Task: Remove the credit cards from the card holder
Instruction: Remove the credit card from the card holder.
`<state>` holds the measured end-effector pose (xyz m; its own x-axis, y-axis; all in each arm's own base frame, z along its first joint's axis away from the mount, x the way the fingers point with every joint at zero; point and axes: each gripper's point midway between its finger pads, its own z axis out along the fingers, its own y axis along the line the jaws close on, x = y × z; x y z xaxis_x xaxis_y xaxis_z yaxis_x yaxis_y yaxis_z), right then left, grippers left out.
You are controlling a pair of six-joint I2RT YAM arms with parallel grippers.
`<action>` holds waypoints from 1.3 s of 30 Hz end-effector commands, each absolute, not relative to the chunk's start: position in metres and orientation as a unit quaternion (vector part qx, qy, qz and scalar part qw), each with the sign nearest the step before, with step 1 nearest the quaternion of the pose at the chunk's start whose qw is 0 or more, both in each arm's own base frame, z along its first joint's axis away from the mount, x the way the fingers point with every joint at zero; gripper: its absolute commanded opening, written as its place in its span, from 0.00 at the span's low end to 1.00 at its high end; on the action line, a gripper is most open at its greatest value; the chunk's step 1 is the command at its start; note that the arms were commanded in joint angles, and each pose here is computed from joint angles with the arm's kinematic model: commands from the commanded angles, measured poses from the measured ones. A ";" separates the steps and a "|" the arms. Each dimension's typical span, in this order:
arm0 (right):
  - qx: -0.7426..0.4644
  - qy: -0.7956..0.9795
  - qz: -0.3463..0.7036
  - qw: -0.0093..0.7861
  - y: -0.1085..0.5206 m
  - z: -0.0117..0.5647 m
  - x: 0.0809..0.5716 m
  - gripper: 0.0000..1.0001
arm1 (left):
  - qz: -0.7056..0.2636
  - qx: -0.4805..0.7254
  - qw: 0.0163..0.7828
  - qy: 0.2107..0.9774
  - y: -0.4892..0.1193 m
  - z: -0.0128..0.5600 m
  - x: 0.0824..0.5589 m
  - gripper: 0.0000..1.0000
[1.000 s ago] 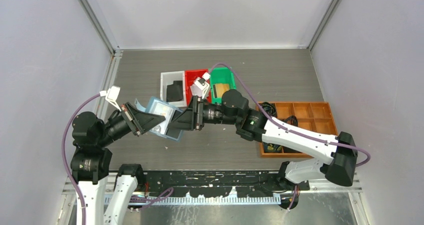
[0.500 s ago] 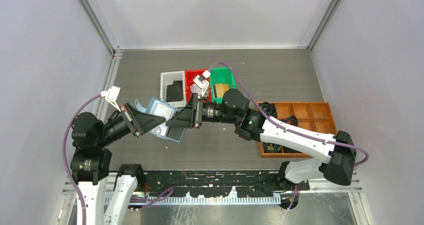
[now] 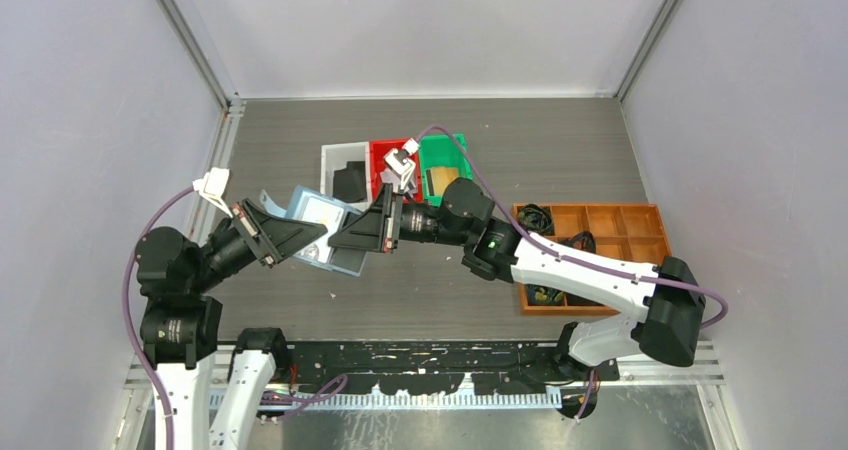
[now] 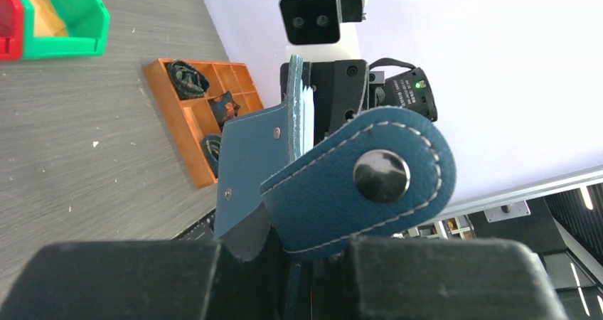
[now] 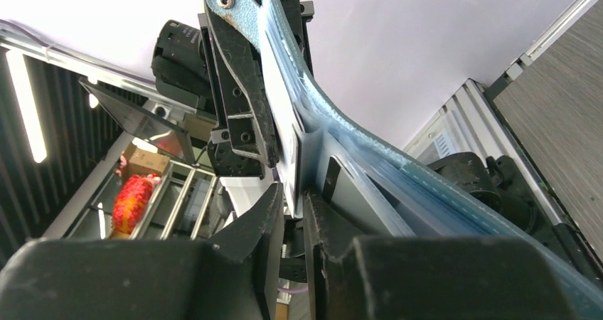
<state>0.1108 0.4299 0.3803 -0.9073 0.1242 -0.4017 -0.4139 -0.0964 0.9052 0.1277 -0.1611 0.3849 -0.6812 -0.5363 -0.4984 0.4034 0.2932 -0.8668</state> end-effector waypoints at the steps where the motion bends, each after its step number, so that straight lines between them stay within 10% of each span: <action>1: -0.078 0.620 0.752 0.210 0.435 0.396 0.125 0.22 | -0.632 0.031 0.379 0.675 -0.173 0.408 0.093 0.07; 13: -0.068 0.607 0.762 0.216 0.420 0.378 0.120 0.01 | -0.636 0.031 0.376 0.673 -0.173 0.409 0.091 0.16; 28: -0.072 0.626 0.744 0.224 0.417 0.357 0.113 0.01 | -0.628 0.016 0.388 0.674 -0.171 0.409 0.099 0.16; 34: -0.069 0.610 0.756 0.226 0.423 0.371 0.116 0.41 | -0.627 0.014 0.389 0.675 -0.170 0.412 0.102 0.11; 39: -0.063 0.580 0.776 0.241 0.423 0.397 0.121 0.42 | -0.625 0.015 0.387 0.678 -0.170 0.409 0.102 0.07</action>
<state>0.1036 0.4172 0.3829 -0.8974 0.2271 -0.3783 -0.4246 -0.2108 0.8805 0.1214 -0.1658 0.3843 -0.7208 -0.5041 -0.4757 0.4016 0.2556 -0.8794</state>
